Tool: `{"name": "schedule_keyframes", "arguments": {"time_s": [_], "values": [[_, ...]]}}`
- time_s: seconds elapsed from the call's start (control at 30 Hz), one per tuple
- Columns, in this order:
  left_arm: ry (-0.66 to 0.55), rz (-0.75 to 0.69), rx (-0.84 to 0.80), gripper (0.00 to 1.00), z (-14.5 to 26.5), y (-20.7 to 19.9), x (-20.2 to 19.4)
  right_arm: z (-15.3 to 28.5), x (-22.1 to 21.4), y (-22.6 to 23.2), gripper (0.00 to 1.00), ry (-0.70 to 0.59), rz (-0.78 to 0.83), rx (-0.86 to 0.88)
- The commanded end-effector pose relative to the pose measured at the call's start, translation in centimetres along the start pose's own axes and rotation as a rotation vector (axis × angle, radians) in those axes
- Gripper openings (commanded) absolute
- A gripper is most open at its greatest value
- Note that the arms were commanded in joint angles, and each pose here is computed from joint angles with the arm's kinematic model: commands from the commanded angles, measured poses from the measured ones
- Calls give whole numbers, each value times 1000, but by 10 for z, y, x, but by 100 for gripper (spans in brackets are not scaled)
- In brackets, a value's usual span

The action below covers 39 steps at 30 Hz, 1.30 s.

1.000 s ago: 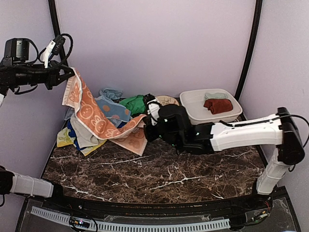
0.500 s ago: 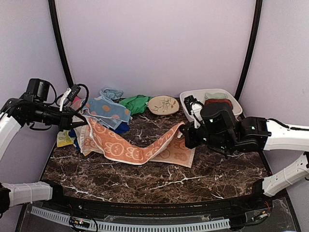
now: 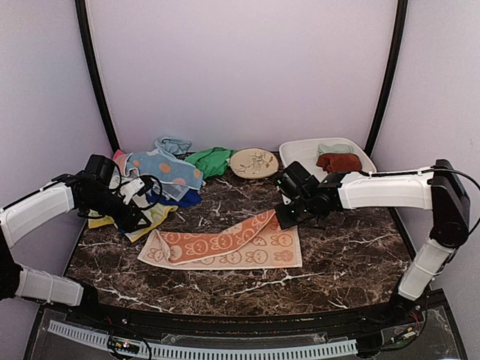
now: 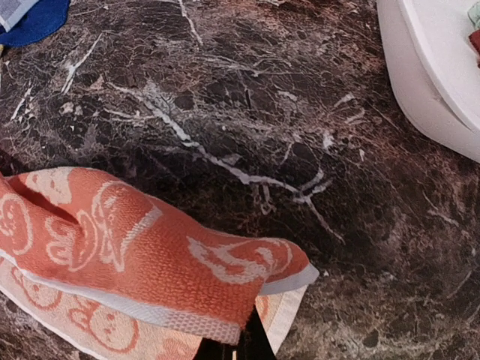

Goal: Roll the towels
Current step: Flatten out the towel at the center of the board.

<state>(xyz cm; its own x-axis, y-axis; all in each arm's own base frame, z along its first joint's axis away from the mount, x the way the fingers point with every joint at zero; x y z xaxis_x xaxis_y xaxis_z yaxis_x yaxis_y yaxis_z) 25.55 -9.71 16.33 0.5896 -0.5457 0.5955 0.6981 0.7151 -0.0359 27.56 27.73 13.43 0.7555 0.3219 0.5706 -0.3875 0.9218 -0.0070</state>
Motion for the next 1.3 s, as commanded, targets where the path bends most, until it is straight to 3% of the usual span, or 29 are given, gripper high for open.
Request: {"name": "schedule_keyframes", "arguments": {"time_s": [0.0,0.1,0.33,0.73,0.93,1.1,1.27], "values": [[35,-311,69,73,-11,15,3,-13,28,13,0,-23,7,92],[68,-440,-72,78,-12,-9,5,-24,29,15,0,0,18,102],[206,-758,-276,73,-36,-67,-13,-40,23,9,0,37,-2,98],[270,-954,-372,68,-52,-80,-22,-38,24,3,0,48,-25,115],[293,-1004,-349,49,-62,-79,-25,-37,21,2,0,52,-38,117],[299,-1024,-324,18,-63,-75,-24,-33,25,1,0,43,-39,120],[288,-992,-385,15,-56,-85,-27,-30,26,-2,0,44,-40,117]]}}
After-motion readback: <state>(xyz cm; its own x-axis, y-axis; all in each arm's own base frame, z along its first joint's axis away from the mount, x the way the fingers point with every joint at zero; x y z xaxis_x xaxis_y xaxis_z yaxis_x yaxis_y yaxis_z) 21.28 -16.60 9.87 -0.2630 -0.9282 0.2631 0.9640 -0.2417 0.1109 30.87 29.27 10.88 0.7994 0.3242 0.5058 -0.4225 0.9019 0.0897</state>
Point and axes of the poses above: each gripper's point midway between its finger pads, its own z axis back along the fingers, its own y axis along the line the jaws close on, x = y × z, the point moved 4 cm from there along z, back along the fingers
